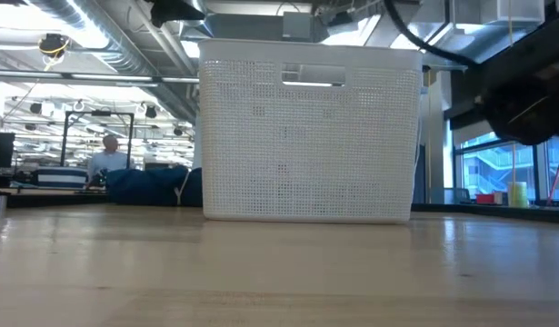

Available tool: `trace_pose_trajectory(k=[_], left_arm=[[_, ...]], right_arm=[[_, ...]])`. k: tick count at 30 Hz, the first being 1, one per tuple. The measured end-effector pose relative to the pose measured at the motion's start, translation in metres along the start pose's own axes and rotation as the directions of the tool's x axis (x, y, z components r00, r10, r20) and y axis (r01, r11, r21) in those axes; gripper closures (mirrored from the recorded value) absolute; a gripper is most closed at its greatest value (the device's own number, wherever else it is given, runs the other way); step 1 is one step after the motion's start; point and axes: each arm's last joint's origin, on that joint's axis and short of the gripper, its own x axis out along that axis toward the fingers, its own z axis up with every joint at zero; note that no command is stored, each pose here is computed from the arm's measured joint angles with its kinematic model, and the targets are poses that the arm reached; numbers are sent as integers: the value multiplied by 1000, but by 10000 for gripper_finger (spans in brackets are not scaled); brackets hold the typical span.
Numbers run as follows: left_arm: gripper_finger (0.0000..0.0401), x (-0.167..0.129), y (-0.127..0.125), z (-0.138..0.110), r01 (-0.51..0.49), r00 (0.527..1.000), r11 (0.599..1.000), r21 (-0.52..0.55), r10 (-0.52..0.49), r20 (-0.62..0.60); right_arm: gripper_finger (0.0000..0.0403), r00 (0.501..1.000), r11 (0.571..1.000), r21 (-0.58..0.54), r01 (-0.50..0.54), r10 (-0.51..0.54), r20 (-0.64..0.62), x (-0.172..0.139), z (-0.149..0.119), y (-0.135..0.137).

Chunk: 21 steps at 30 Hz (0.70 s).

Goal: Pick & place medical supplies in basket/bin
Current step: Put the white gauze into the bin

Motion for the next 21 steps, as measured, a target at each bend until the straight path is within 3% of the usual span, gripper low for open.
trace_pose_trajectory(k=[6,14,17,21], left_arm=[[139,0,0,0,-2,1000,1000,0,2,0],[141,0,0,0,-3,1000,1000,0,3,1],[141,0,0,0,-3,1000,1000,0,3,2],[141,0,0,0,-3,1000,1000,1,3,2]], right_arm=[[261,999,1000,-12,-21,20,-26,7,10,-1],[363,997,995,-89,-45,40,-62,1,18,3],[374,990,975,-180,-130,119,-69,-22,21,12],[367,948,895,-333,-297,319,12,-75,29,28]])
